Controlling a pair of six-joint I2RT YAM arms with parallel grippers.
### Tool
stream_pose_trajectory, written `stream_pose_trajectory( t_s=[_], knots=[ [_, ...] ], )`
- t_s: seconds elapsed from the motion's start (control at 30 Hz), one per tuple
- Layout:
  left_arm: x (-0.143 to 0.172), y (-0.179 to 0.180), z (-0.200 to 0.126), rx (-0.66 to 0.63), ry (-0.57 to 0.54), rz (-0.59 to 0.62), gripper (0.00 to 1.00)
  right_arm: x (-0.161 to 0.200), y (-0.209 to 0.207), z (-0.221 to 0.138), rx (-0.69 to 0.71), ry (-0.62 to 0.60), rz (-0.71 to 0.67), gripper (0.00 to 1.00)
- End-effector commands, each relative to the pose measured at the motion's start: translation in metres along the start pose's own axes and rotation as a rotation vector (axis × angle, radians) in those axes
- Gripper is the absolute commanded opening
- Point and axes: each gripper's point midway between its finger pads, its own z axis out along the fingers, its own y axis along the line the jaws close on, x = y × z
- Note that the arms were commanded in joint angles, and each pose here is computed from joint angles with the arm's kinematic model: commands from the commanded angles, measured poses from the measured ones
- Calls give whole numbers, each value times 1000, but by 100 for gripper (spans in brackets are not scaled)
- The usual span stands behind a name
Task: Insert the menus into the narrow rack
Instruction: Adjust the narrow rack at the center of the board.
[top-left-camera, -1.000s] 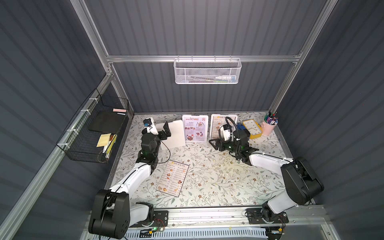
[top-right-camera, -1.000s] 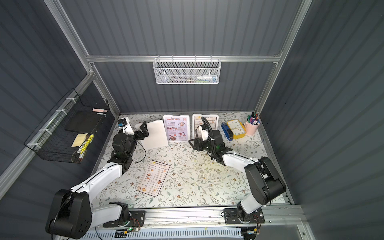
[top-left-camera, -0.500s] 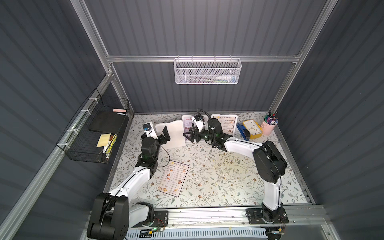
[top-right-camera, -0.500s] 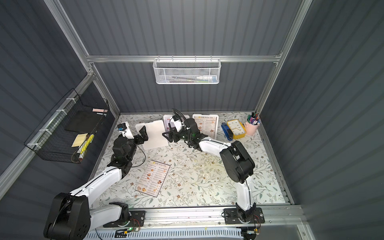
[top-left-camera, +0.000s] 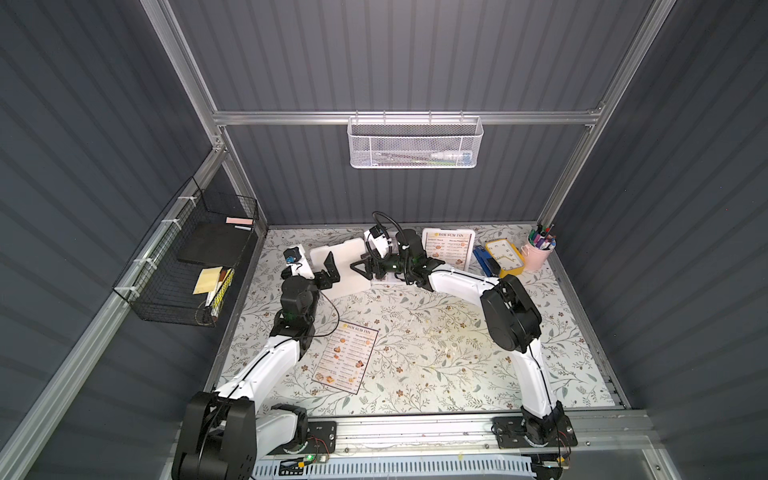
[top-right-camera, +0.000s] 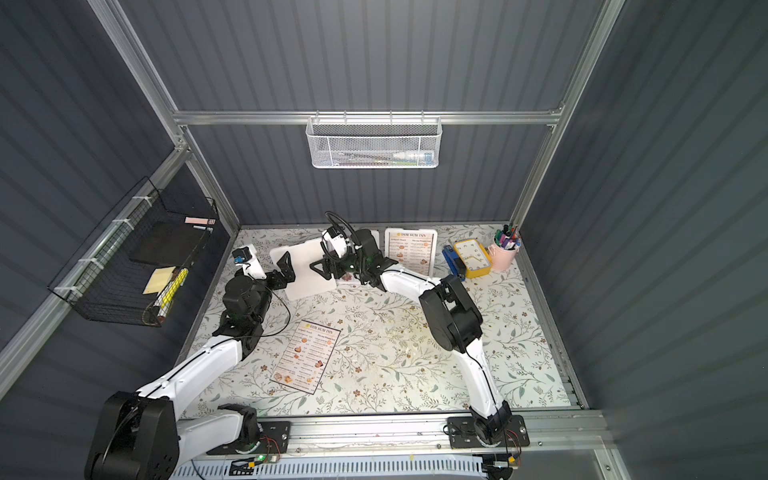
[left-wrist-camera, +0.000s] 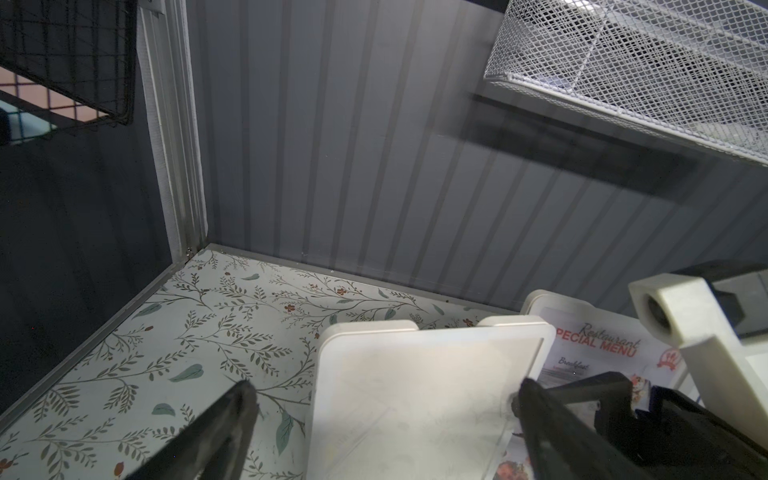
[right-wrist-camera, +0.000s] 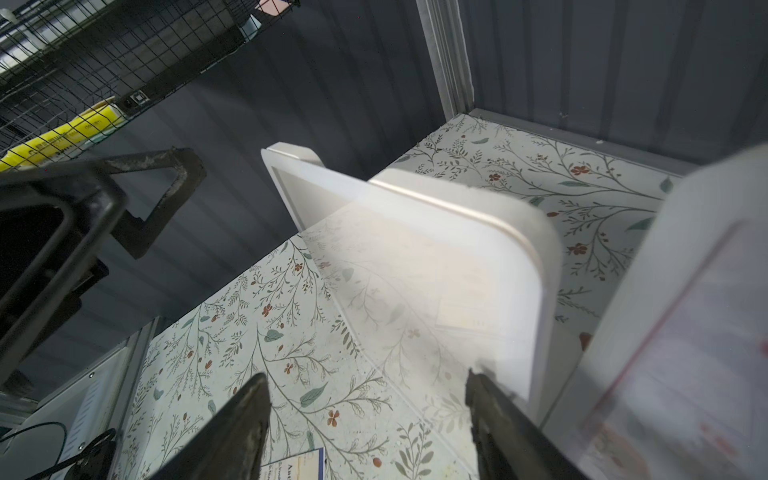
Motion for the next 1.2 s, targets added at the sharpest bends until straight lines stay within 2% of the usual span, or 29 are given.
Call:
stream_pose_trajectory(
  t_s=[0.0,0.2,0.4,0.53,0.87,1.17],
  knots=[
    [-8,0,-4,12,-29,-14,99,5,5,0,6,17,-40,76],
    [-8,-2,-1,16,-27,-14,99,-10,-11,-19,135,-27,-65,79],
    [-10,-3,1,21,-26,-14,99,-12,-25,-20,195,-30,-63,80],
    [-10,-4,3,23,-20,-14,99,-12,-29,-13,185,-21,-47,80],
    [-12,-5,4,27,-22,-13,99,-12,1,9,-35,6,-35,80],
    [-11,-5,5,24,-22,-12,99,-7,38,-4,-165,-11,-66,79]
  ],
)
